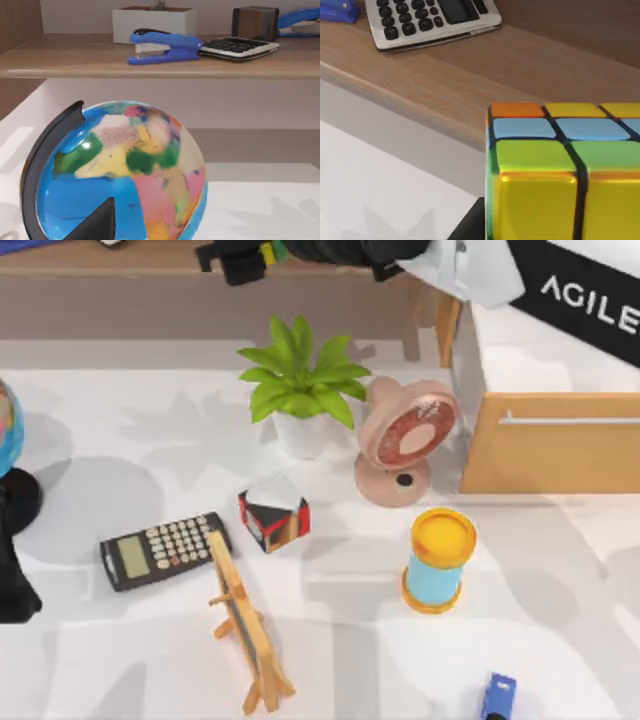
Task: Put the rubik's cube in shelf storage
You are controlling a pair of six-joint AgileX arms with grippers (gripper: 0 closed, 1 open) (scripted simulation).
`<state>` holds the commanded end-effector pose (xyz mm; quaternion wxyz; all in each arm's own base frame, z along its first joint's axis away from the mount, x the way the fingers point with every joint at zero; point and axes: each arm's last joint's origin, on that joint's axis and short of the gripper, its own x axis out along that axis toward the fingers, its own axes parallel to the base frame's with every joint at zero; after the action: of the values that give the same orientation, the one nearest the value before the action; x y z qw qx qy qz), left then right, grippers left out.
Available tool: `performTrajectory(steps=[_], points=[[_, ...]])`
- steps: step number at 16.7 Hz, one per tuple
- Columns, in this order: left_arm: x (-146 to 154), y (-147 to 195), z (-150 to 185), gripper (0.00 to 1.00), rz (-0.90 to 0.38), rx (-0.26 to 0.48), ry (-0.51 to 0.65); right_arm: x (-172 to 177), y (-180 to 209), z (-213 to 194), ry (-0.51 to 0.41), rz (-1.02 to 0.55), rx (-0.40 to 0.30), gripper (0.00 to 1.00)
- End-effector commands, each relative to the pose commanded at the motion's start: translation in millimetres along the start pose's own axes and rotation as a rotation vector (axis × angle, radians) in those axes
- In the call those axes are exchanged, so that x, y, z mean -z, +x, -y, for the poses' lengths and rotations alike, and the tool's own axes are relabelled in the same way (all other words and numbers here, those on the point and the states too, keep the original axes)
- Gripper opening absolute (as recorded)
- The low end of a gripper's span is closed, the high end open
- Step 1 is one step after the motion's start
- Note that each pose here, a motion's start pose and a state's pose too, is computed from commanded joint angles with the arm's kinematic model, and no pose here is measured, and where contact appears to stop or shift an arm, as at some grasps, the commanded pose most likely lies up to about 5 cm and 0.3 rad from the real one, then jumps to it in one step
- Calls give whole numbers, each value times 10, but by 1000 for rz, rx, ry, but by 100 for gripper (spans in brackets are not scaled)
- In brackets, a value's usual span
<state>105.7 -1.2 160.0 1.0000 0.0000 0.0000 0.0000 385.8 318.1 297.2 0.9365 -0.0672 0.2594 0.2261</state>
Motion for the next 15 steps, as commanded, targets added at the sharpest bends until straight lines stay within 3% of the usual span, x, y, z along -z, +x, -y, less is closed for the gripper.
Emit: performTrajectory(steps=[3, 6, 10, 15], points=[[0, 0, 0, 100, 0, 0, 0, -2, 44, -471, -8, 296, -20, 0], [0, 0, 0, 100, 0, 0, 0, 171, 130, -716, 31, 518, 32, 0], [0, 0, 0, 100, 0, 0, 0, 622, 316, -666, 90, 654, 199, 0], [0, 0, 0, 100, 0, 0, 0, 1175, 510, -262, 113, 639, 436, 0]])
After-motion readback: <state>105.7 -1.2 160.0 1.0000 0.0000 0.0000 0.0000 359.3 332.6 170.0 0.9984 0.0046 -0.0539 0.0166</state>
